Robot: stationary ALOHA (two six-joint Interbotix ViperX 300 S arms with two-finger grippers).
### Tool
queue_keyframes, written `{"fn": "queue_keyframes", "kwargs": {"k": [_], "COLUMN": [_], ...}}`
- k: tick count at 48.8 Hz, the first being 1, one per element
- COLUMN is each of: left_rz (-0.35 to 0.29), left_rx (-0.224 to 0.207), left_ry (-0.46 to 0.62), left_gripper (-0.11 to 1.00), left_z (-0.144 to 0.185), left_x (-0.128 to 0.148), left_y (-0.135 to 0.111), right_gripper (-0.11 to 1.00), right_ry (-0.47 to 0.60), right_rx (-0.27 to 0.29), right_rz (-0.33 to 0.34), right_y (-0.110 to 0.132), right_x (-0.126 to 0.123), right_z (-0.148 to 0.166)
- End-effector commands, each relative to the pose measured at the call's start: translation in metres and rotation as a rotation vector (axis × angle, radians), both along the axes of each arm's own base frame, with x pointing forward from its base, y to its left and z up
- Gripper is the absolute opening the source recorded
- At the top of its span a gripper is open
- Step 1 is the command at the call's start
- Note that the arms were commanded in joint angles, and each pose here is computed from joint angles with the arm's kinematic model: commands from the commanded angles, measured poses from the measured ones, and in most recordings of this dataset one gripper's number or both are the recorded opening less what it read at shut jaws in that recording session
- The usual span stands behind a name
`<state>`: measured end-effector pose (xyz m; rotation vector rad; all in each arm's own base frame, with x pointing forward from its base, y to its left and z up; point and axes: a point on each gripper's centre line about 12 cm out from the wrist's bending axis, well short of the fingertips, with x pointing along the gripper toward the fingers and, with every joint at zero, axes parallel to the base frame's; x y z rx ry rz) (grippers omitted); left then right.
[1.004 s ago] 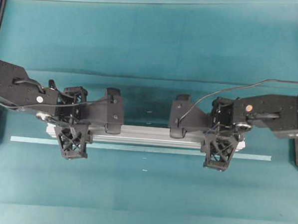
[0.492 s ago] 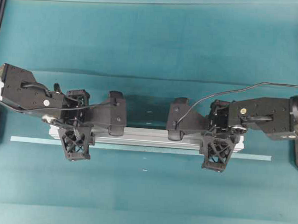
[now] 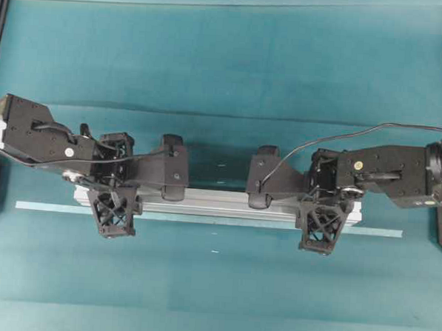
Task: Lift the metal rail with both hands and move it towards you.
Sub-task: 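Lower the rail onto the table beside the pale strip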
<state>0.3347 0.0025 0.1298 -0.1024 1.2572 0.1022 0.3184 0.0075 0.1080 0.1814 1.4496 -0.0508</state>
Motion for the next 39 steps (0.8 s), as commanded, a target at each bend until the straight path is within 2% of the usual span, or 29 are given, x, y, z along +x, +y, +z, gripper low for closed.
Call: {"fn": "queue_keyframes", "kwargs": {"k": [1,18,39], "left_rz": [0.078,0.085,0.042], "left_rx": [-0.027,-0.035,-0.020], "left_ry": [-0.074,-0.074,-0.087], "left_gripper": [0.31,0.31,0.31], "left_z": [0.011,0.002,-0.004], "left_x": [0.010,0.008,0.007], "left_y": [0.003,0.000,0.000], "right_gripper": [0.42,0.42,0.42], "right_ry": [-0.062,-0.069,-0.043], "right_rx": [0.008,0.006,0.006], "right_rz": [-0.021,-0.030,-0.035], "right_y": [0.002,-0.001,-0.002], "right_x": [0.012,0.013,0.007], "right_z": [0.006,0.003,-0.004]}}
